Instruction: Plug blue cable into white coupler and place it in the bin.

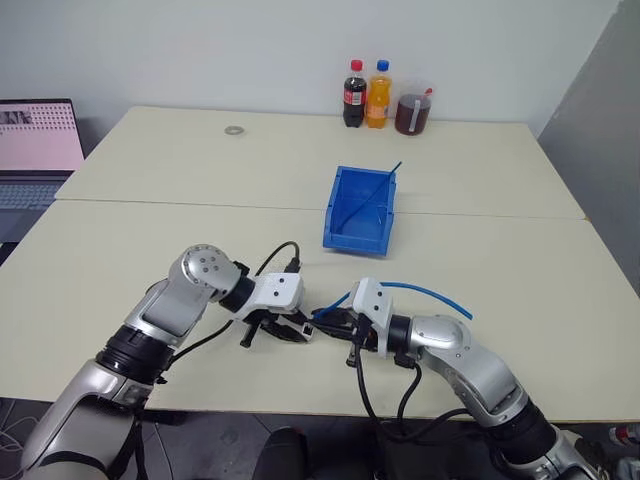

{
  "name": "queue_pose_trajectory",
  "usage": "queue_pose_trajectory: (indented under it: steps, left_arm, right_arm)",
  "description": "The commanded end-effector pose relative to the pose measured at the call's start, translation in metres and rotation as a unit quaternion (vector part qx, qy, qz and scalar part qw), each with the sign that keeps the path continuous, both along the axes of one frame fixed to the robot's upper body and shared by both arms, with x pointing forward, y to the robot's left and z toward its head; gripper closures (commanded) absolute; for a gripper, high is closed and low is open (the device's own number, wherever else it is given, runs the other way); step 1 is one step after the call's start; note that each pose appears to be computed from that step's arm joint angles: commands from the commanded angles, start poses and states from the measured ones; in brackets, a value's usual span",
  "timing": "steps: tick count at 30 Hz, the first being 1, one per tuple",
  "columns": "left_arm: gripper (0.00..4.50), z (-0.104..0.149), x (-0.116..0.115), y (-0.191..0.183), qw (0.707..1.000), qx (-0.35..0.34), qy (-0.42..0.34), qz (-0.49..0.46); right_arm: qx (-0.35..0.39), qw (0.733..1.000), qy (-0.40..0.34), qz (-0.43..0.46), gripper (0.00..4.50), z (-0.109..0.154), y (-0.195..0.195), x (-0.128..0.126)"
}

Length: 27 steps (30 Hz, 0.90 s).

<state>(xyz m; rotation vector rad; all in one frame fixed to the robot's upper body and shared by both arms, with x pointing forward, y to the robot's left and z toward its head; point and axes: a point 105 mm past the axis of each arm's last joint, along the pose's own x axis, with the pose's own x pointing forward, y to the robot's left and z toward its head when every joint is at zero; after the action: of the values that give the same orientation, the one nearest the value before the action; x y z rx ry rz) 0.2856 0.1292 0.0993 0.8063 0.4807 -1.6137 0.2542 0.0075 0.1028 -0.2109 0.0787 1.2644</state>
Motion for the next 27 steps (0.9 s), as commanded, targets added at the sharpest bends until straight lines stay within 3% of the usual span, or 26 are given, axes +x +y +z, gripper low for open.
queue_pose_trajectory:
  steps: [1,11,27]
  left_arm:
    - [3.74,-0.011,-0.003,0.0,1.0,0.01,0.01,0.012]
    - [3.74,-0.012,-0.004,-0.001,1.0,0.007,0.009,0.017]
    - [3.74,-0.017,-0.009,-0.003,1.0,0.0,0.011,0.018]
  right_arm:
    - [-0.006,1.0,-0.007,0.022,4.37,-0.003,0.006,-0.01]
    - [-0.016,0.999,-0.012,0.026,4.37,-0.006,0.011,-0.009]
    - [-0.078,0.991,0.065,0.085,4.37,-0.022,0.022,-0.02]
